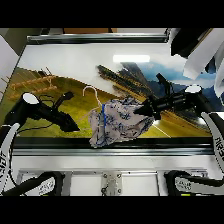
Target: Fold the clothes and pants, and hang the long-sleeved shirts on hangers.
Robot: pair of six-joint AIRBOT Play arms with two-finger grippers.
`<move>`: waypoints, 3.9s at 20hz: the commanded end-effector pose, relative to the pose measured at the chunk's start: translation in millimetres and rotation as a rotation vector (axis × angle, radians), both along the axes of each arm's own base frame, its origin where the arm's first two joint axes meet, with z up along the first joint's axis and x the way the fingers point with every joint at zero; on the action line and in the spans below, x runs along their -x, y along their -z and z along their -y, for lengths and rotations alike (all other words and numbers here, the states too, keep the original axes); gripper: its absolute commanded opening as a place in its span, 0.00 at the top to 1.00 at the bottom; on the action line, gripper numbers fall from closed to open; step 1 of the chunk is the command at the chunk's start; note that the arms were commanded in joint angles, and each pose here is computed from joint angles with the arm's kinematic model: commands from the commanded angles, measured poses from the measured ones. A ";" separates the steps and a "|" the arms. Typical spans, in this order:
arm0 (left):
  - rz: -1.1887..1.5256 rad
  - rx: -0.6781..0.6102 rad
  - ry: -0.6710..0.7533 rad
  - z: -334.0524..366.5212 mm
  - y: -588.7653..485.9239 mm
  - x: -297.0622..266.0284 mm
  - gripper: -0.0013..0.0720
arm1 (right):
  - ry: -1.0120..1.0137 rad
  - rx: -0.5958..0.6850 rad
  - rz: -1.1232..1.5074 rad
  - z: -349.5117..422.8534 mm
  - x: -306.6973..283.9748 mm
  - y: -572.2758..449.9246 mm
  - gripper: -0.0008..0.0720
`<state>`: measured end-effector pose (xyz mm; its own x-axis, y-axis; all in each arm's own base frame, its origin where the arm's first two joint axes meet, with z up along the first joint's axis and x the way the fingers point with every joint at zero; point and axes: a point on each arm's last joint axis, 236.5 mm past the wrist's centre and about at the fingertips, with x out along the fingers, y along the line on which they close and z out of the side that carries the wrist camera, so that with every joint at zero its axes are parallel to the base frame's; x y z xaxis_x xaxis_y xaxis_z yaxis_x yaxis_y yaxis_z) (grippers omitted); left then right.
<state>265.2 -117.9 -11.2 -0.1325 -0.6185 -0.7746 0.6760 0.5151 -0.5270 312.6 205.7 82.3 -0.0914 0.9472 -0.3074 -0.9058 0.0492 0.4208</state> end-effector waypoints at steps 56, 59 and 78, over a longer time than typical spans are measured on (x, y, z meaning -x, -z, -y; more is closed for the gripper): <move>-0.061 -0.068 -0.935 34.1 15.2 -31.0 0.96 | 0.287 -0.137 0.156 5.1 0.9 -141.1 0.98; -0.062 -0.067 -0.943 32.1 15.1 -32.0 0.96 | 0.290 -0.151 0.133 4.4 1.9 -144.4 0.98; 0.018 -0.094 -0.859 12.4 -41.7 -49.7 0.96 | 0.224 0.189 0.085 28.9 19.2 -66.5 0.98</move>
